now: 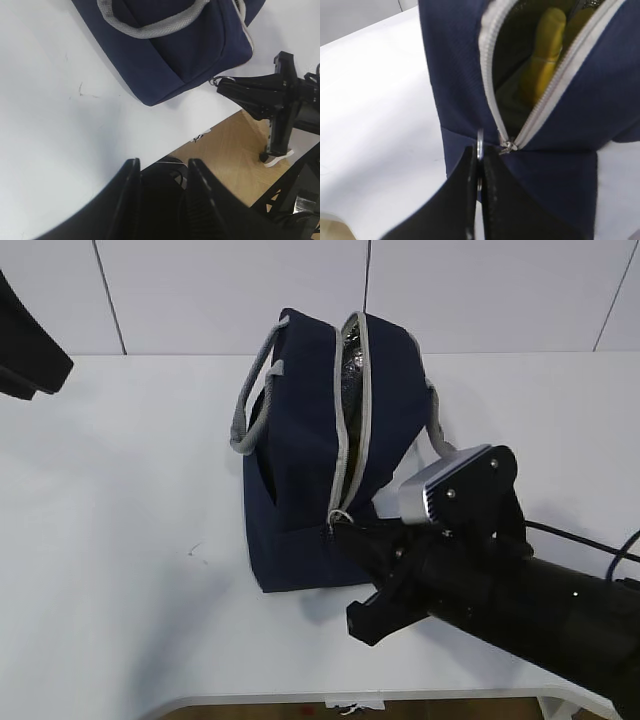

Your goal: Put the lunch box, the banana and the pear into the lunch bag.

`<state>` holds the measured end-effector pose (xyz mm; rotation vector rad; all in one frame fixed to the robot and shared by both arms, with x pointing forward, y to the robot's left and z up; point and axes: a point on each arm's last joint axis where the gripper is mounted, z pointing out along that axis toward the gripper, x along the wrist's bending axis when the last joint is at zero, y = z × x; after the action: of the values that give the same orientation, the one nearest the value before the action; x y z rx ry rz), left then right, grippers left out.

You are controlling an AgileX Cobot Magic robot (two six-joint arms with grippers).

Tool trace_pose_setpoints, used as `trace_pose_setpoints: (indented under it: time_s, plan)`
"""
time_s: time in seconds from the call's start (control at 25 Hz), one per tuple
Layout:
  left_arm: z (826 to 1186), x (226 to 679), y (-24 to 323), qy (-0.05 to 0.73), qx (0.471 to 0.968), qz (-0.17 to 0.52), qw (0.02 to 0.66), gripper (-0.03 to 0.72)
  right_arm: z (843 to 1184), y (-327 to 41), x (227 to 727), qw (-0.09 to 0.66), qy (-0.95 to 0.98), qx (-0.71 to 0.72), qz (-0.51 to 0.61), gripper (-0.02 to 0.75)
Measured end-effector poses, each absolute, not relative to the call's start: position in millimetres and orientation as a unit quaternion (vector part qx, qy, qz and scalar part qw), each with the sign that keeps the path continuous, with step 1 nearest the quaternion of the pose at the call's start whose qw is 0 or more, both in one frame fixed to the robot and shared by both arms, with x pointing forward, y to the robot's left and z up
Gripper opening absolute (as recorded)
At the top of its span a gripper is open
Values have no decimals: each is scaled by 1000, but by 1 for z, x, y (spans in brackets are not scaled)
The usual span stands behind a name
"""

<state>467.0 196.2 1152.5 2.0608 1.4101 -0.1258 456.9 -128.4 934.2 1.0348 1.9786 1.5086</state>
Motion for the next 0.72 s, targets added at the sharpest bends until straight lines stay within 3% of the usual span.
trace_pose_setpoints:
  time_s: [0.72]
  plan:
    - [1151,467,198,535,786,-38,307,243,996,-123,470,230,703,392,547,1]
